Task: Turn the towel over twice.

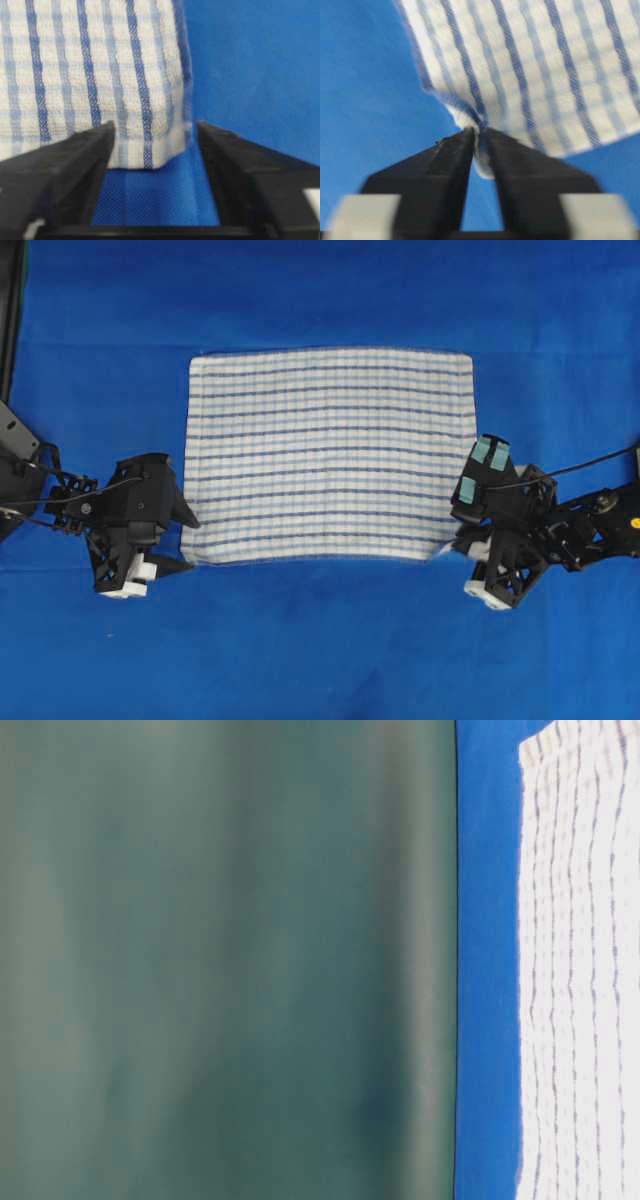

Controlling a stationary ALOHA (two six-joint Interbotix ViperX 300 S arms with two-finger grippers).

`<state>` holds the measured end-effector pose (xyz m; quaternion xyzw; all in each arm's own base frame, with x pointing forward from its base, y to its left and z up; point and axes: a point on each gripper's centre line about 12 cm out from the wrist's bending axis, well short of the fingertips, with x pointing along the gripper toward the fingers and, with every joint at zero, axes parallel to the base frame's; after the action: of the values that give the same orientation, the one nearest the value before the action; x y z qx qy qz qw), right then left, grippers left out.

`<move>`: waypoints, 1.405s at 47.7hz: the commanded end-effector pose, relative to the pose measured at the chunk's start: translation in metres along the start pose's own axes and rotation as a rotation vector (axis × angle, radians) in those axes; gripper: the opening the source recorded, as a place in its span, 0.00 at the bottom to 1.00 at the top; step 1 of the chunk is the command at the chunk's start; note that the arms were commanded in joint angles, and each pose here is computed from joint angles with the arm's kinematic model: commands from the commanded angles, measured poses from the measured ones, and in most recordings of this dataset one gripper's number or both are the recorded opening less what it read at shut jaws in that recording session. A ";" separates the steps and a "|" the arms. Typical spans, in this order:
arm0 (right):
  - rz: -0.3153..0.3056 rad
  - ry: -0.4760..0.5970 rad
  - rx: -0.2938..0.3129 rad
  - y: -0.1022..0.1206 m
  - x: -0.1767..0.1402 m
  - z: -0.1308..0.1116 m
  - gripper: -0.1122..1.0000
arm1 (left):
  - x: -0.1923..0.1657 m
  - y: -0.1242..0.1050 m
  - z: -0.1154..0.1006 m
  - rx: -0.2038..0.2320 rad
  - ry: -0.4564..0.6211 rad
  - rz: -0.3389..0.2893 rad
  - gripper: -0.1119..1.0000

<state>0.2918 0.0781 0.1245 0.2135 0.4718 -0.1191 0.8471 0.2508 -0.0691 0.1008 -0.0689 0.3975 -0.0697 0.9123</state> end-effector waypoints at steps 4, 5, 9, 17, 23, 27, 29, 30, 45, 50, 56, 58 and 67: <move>0.002 -0.091 -0.060 0.011 -0.025 0.026 0.68 | -0.017 -0.007 0.028 0.009 -0.068 -0.020 0.75; -0.003 -0.103 -0.072 0.011 -0.029 0.029 0.71 | -0.020 -0.007 0.031 0.010 -0.073 -0.019 0.75; -0.031 -0.158 -0.124 0.011 -0.045 0.041 0.69 | -0.034 -0.007 0.047 0.023 -0.118 -0.017 0.74; -0.072 -0.295 -0.230 -0.001 -0.084 0.062 0.68 | -0.068 0.007 0.070 0.078 -0.254 0.022 0.74; -0.093 -0.412 -0.291 -0.019 -0.113 0.072 0.68 | -0.096 0.024 0.081 0.127 -0.366 0.088 0.74; -0.113 -0.494 -0.315 -0.035 -0.131 0.075 0.68 | -0.115 0.034 0.084 0.150 -0.442 0.137 0.74; -0.118 -0.531 -0.317 -0.042 -0.140 0.076 0.68 | -0.124 0.038 0.084 0.157 -0.479 0.161 0.74; -0.119 -0.551 -0.317 -0.045 -0.145 0.077 0.68 | -0.127 0.041 0.084 0.162 -0.491 0.173 0.74; -0.102 -0.770 -0.322 -0.086 -0.190 0.060 0.66 | -0.172 0.060 0.064 0.164 -0.646 0.309 0.74; -0.096 -0.787 -0.299 -0.098 -0.188 0.049 0.65 | -0.174 0.063 0.053 0.149 -0.660 0.331 0.73; -0.078 -0.795 -0.279 -0.105 -0.184 0.044 0.65 | -0.174 0.064 0.049 0.142 -0.661 0.332 0.73; -0.072 -0.797 -0.280 -0.105 -0.183 0.044 0.65 | -0.174 0.064 0.049 0.137 -0.661 0.330 0.73; -0.047 -0.796 -0.284 -0.103 -0.180 0.046 0.65 | -0.173 0.064 0.049 0.131 -0.661 0.328 0.73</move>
<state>0.1869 -0.0344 0.2701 0.0219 0.1274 -0.1491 0.9803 0.1731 0.0282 0.2422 0.0350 0.0889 0.0769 0.9925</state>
